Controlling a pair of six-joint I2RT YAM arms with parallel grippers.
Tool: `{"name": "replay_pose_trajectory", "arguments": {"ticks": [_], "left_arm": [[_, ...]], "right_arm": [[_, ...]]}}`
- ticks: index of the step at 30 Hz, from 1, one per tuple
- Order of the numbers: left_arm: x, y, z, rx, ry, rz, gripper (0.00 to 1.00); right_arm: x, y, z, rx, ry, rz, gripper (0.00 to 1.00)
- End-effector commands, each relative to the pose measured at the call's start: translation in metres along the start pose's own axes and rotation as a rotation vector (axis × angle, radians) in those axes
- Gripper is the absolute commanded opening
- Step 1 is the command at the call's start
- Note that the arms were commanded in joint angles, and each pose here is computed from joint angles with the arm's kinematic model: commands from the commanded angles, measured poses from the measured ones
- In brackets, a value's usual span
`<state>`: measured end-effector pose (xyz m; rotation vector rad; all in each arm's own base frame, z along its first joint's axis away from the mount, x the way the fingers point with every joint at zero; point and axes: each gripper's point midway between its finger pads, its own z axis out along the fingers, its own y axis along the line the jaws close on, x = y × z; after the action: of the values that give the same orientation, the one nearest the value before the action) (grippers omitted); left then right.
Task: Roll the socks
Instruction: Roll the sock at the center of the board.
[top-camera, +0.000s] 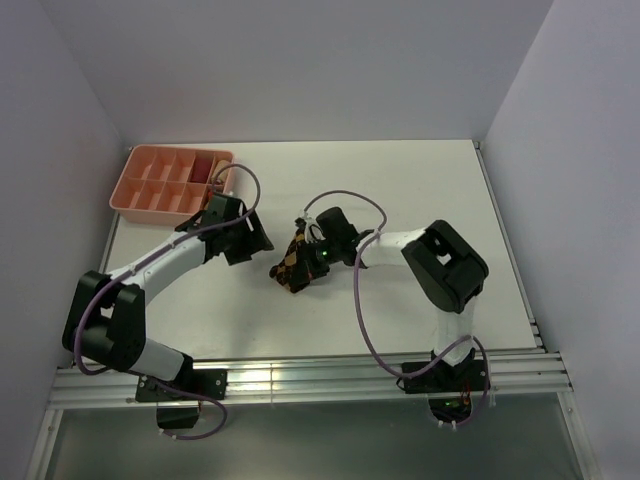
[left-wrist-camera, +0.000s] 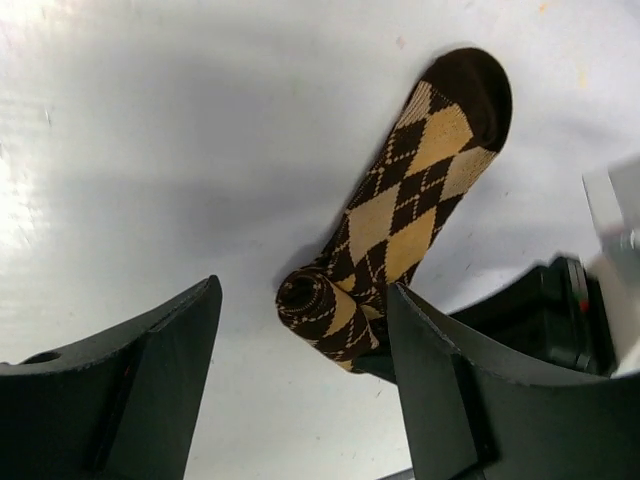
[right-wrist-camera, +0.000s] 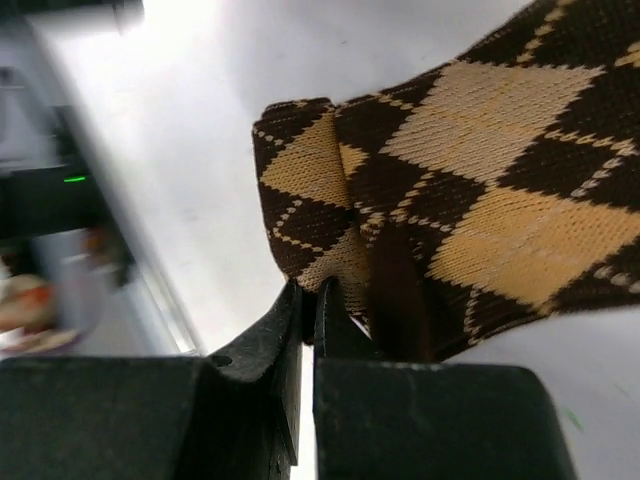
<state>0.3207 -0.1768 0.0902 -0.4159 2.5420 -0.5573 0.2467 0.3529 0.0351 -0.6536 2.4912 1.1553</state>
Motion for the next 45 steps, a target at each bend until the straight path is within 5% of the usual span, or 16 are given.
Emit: {"name": "replay_pose_trajectory", "arguments": {"ticks": [1, 15, 22, 25, 28, 34, 45], "left_arm": [[0.019, -0.002, 0.0, 0.048, 0.028, -0.051, 0.73], [0.063, 0.008, 0.021, 0.016, 0.107, -0.034, 0.64], [0.078, 0.019, 0.037, -0.038, 0.177, -0.012, 0.38], [0.083, 0.022, 0.041, -0.055, 0.196, 0.005, 0.32], [0.085, 0.026, 0.046, -0.084, 0.218, 0.03, 0.3], [0.082, 0.022, 0.054, -0.1, 0.249, 0.083, 0.28], [0.074, 0.016, 0.065, -0.11, 0.288, 0.168, 0.27]], "right_arm": [[0.01, 0.032, -0.002, -0.253, 0.12, 0.19, 0.0], [0.013, 0.006, 0.008, -0.278, 0.166, 0.367, 0.0], [0.009, 0.0, 0.006, -0.215, 0.141, 0.332, 0.0], [0.001, -0.001, 0.0, -0.17, 0.106, 0.282, 0.1], [-0.012, -0.002, -0.009, -0.087, 0.03, 0.185, 0.32], [-0.038, 0.004, -0.033, 0.194, -0.172, -0.123, 0.53], [-0.035, 0.017, -0.032, 0.597, -0.24, -0.526, 0.57]]}}
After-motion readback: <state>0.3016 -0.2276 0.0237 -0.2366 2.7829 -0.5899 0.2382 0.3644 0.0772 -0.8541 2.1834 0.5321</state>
